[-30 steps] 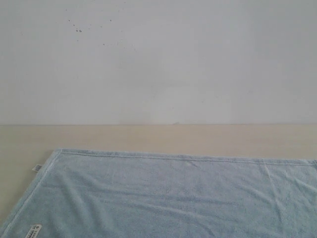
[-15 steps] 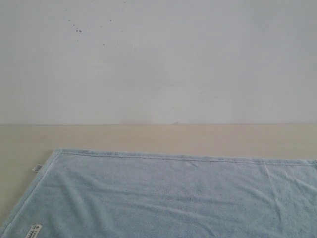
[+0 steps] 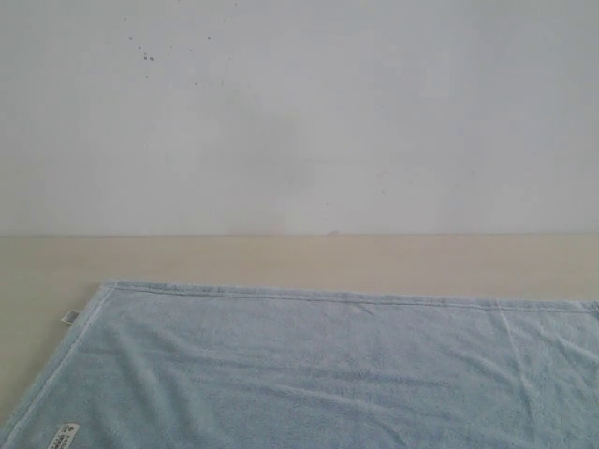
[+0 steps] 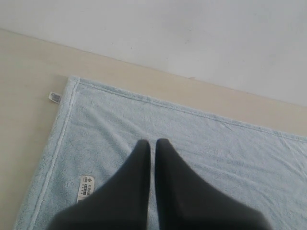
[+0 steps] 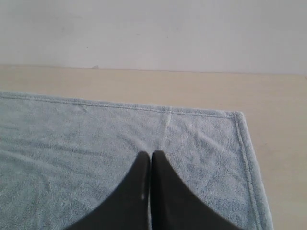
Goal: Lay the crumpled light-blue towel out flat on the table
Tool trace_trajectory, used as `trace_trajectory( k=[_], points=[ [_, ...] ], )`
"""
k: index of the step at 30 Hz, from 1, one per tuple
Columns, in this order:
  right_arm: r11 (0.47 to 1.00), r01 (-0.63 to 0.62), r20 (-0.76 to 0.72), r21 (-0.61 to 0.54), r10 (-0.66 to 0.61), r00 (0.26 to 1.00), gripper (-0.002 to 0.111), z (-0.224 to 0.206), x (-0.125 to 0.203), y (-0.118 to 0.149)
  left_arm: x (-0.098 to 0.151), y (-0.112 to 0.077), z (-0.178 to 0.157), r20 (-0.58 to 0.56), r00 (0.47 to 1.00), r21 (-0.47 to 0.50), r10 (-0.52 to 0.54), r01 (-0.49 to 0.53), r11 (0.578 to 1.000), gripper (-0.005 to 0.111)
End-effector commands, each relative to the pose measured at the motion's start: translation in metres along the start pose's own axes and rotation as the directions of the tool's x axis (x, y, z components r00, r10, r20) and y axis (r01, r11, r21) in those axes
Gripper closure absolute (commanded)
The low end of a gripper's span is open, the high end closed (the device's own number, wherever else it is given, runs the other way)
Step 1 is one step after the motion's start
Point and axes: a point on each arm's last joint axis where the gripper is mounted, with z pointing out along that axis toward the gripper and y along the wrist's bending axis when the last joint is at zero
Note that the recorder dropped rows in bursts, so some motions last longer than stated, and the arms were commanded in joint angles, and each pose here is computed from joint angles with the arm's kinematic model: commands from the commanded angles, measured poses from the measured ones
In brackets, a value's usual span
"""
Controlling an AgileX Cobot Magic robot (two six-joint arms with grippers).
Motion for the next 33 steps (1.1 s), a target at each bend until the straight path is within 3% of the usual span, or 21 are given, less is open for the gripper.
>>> trace_trajectory(
  k=[1, 12, 33],
  points=[
    [0.999, 0.034, 0.015, -0.009, -0.034, 0.999, 0.108, 0.001, 0.012, 0.0, 0.0, 0.0, -0.001, 0.001, 1.0, 0.008, 0.011, -0.011, 1.0, 0.103],
    [1.0, 0.004, 0.069, -0.021, -0.003, 0.998, 0.108, 0.002, 0.037, 0.001, 0.0, 0.0, -0.001, 0.001, 1.0, 0.008, 0.011, -0.011, 1.0, 0.103],
    [0.999, -0.02, 0.101, -0.032, 0.023, 0.995, 0.108, 0.002, 0.035, 0.001, 0.0, 0.0, -0.001, 0.001, 1.0, 0.008, 0.011, -0.011, 1.0, 0.103]
  ],
)
